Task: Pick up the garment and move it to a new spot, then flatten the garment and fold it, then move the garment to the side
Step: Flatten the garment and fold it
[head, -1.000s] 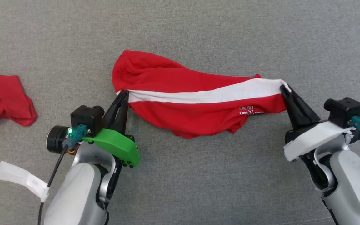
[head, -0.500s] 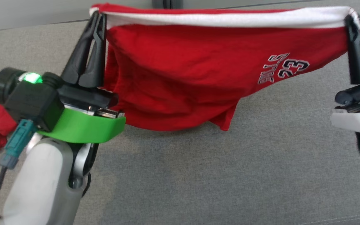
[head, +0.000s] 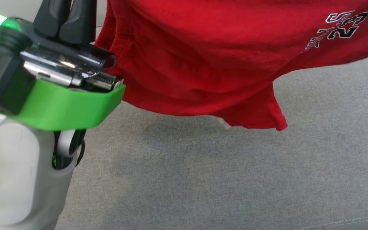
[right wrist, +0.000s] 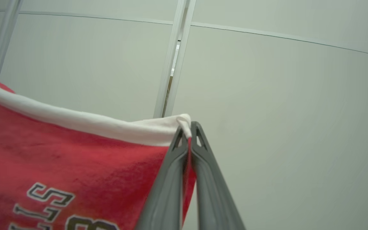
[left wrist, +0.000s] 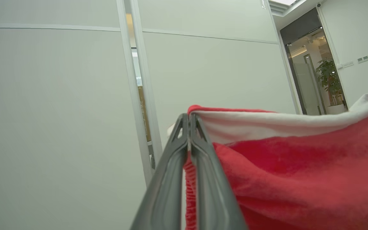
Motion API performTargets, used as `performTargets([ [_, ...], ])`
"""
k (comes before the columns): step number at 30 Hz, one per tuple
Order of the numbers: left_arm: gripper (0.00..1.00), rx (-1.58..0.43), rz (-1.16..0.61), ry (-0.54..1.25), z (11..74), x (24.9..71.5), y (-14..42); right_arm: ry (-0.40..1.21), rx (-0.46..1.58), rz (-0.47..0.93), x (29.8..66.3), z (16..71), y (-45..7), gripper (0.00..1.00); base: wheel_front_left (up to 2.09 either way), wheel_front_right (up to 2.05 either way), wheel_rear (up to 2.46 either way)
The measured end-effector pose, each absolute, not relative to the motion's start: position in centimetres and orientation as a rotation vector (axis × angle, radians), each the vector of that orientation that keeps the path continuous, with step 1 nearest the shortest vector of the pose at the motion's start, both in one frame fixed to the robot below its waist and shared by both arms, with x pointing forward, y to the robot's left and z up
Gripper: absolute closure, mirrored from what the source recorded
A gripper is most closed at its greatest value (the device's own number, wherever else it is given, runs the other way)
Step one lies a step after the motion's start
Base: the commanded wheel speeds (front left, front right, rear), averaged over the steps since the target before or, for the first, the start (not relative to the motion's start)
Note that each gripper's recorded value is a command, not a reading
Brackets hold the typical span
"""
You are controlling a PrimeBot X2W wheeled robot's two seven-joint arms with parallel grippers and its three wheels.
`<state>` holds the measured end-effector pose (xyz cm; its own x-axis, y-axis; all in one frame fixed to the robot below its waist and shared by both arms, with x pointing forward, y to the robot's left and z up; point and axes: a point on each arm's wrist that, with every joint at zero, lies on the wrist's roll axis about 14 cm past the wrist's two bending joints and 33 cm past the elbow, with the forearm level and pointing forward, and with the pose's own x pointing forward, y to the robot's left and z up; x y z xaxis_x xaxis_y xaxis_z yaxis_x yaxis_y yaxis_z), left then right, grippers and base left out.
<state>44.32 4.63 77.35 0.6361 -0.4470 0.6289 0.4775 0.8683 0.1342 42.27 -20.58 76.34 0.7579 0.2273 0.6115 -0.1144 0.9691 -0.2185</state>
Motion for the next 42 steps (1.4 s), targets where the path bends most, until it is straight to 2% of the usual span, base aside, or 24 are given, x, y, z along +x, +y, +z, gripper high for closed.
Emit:
performTargets([
  [7,1.00,-0.124,-0.574,-0.614,74.8,49.2,2.7,-0.632,-0.129,0.201,46.7,75.1,-21.2,1.00,0.00,0.00,0.00],
  [12,1.00,-0.200,-0.584,-0.583,73.2,54.5,1.3,-0.622,-0.093,0.221,51.8,74.6,-21.2,1.00,0.00,0.00,0.00],
  [18,1.00,-0.224,-0.507,-0.564,71.3,61.5,2.0,-0.624,-0.012,0.244,58.5,74.4,-19.7,1.00,0.00,0.00,0.00],
  [23,1.00,-0.242,-0.444,-0.458,68.2,65.3,2.4,-0.597,0.053,0.238,61.7,73.7,-18.5,1.00,0.00,0.00,0.00],
  [26,1.00,-0.269,-0.399,-0.367,65.4,66.9,2.7,-0.510,0.073,0.247,63.0,71.0,-17.3,1.00,0.00,0.00,0.00],
  [29,1.00,-0.299,-0.335,-0.265,61.2,67.7,3.6,-0.388,0.087,0.264,64.0,66.4,-15.8,1.00,0.00,0.00,0.00],
  [34,1.00,-0.311,-0.231,0.029,48.3,66.3,5.2,-0.121,0.142,0.277,63.7,55.7,-13.6,1.00,0.00,0.00,0.00],
  [38,1.00,-0.334,-0.222,0.109,44.1,64.9,5.6,-0.022,0.184,0.283,62.6,50.7,-13.0,1.00,0.00,0.00,0.00],
  [42,1.00,-0.366,-0.224,0.123,41.9,62.4,6.4,0.054,0.248,0.277,59.7,46.3,-12.8,1.00,0.00,0.00,0.00],
])
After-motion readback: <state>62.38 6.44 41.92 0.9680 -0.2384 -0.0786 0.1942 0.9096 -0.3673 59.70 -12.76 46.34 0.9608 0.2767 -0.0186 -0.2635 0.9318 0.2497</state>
